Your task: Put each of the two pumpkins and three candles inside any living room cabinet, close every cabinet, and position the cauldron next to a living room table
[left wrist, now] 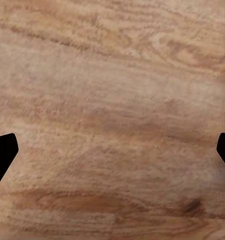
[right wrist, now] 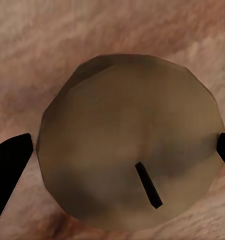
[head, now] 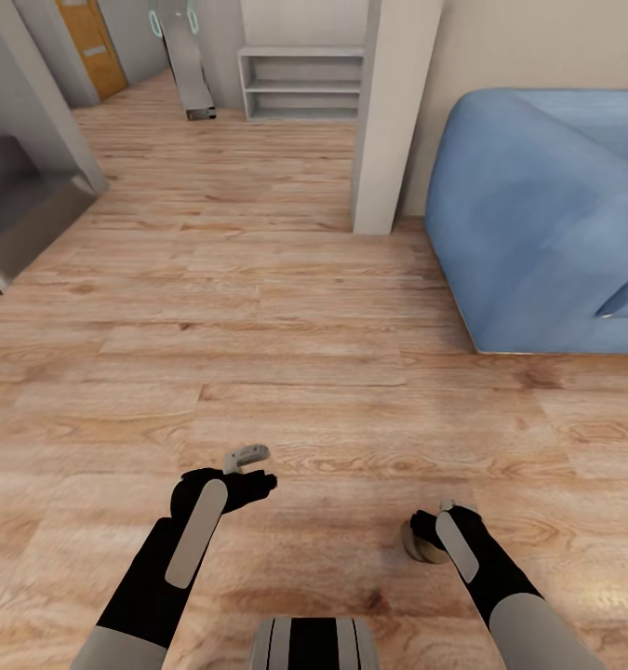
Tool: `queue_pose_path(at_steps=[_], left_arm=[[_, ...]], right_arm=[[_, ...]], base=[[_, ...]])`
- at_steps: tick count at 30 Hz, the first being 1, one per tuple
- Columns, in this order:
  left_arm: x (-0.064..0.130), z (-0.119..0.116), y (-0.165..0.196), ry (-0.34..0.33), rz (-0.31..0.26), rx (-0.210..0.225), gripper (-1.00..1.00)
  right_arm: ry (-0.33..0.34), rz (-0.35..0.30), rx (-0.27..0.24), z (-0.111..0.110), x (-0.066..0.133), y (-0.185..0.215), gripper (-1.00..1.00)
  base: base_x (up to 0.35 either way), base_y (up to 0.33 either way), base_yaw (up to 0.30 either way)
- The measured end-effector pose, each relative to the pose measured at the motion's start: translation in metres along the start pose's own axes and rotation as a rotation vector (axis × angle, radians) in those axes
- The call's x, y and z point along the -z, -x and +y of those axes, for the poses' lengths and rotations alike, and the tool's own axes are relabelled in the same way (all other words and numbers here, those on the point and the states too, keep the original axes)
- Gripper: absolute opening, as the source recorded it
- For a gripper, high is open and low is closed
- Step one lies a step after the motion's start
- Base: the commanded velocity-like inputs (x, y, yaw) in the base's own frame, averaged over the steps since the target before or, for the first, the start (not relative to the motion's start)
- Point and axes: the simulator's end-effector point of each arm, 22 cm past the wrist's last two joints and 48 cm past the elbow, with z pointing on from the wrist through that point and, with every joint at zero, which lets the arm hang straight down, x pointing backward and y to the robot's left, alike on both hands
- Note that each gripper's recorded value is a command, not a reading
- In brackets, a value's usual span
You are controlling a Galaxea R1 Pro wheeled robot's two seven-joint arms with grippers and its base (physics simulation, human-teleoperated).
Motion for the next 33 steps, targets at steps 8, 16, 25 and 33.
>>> queue_pose_path(at_steps=[8,16,25,33], left_arm=[[0.014,-0.003,0.011,-0.005,-0.031,-0.003,1.0],[0.029,-0.003,0.022,-0.006,-0.064,-0.004,1.0],[0.046,-0.008,0.034,-0.014,-0.103,-0.008,1.0],[0.062,-0.01,0.045,-0.018,-0.138,-0.01,1.0]], right_arm=[[0.032,-0.028,-0.015,0.007,0.015,0.013,-1.0],[0.315,-0.064,-0.018,0.065,0.039,0.024,-1.0],[0.367,-0.101,0.002,0.078,0.059,0.036,-1.0],[0.402,-0.166,-0.004,0.088,0.086,0.062,-1.0]], base=[[0.0,0.0,0.0],[0.0,0.0,0.0],[0.0,0.0,0.0],[0.0,0.0,0.0]])
